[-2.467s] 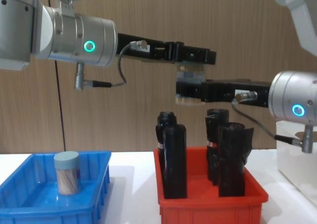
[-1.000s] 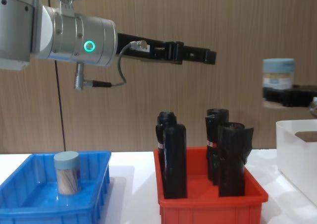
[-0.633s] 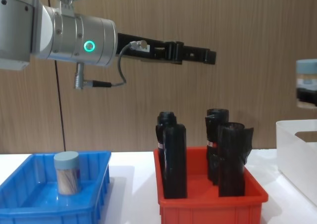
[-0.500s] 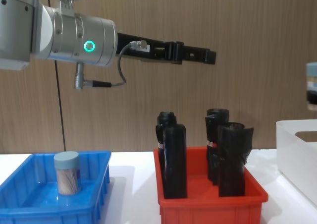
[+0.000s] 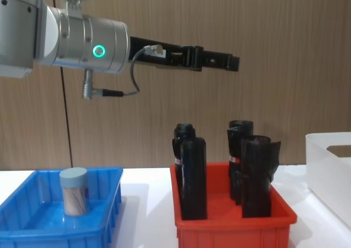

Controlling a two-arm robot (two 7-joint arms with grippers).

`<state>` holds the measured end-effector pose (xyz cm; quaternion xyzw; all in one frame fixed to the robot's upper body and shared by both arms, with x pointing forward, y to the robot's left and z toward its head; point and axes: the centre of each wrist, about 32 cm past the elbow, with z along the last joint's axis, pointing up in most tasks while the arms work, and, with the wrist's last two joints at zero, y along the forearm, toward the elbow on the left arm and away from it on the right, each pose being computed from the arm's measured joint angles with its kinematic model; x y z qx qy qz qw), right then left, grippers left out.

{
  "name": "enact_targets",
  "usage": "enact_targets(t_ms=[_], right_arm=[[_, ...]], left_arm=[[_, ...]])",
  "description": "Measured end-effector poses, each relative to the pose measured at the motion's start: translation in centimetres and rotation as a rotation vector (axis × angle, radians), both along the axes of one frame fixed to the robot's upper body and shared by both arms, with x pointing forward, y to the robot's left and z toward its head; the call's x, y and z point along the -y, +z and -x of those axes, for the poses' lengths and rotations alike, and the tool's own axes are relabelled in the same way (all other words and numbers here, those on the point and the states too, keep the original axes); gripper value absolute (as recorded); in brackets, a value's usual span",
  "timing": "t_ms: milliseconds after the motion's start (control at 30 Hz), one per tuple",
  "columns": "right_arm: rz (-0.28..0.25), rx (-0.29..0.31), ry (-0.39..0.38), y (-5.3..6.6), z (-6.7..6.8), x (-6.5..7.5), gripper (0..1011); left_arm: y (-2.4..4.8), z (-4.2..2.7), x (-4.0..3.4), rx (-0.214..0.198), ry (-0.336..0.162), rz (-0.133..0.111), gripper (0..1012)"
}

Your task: Pick the cotton swabs from the blue box and place them into the white box.

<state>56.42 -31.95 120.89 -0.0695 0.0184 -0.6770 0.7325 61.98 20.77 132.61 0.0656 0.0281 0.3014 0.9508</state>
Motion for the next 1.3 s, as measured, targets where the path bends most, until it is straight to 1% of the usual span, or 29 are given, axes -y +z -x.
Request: enact_targets(t_ms=[67, 100, 233, 533, 600, 667, 700, 733, 833, 867, 933, 1000, 1300], right_arm=[[-0.004, -0.025, -0.006, -0.3, -0.2, 0.5, 636], [-0.004, -0.025, -0.006, -0.3, -0.2, 0.5, 636], [-0.013, -0.059, -0.012, -0.9, -0.4, 1.1, 636], [-0.031, -0.100, -0.016, -1.6, -0.7, 2.0, 636], [-0.039, -0.108, -0.016, -1.8, -0.8, 2.2, 661], [-0.041, -0.112, -0.017, -1.9, -0.8, 2.3, 733], [-0.043, -0.113, -0.017, -2.0, -0.8, 2.3, 752], [-0.046, -0.116, -0.017, -2.1, -0.9, 2.4, 804], [-0.050, -0.119, -0.018, -2.2, -0.9, 2.5, 856], [-0.051, -0.119, -0.018, -2.2, -0.9, 2.6, 907], [-0.053, -0.118, -0.019, -2.3, -0.9, 2.6, 938], [-0.054, -0.115, -0.019, -2.3, -0.9, 2.7, 991], [-0.059, -0.085, -0.018, -2.3, -0.7, 2.9, 1002]], left_arm=[[0.00, 0.00, 0.00, 0.000, 0.000, 0.000, 1004], [0.00, 0.00, 0.00, 0.000, 0.000, 0.000, 1004], [0.00, 0.00, 0.00, 0.000, 0.000, 0.000, 1004], [0.00, 0.00, 0.00, 0.000, 0.000, 0.000, 1004], [0.00, 0.00, 0.00, 0.000, 0.000, 0.000, 1004], [0.00, 0.00, 0.00, 0.000, 0.000, 0.000, 1004], [0.00, 0.00, 0.00, 0.000, 0.000, 0.000, 1004], [0.00, 0.00, 0.00, 0.000, 0.000, 0.000, 1004], [0.00, 0.00, 0.00, 0.000, 0.000, 0.000, 1004], [0.00, 0.00, 0.00, 0.000, 0.000, 0.000, 1004], [0.00, 0.00, 0.00, 0.000, 0.000, 0.000, 1004], [0.00, 0.00, 0.00, 0.000, 0.000, 0.000, 1004], [0.00, 0.00, 0.00, 0.000, 0.000, 0.000, 1004]])
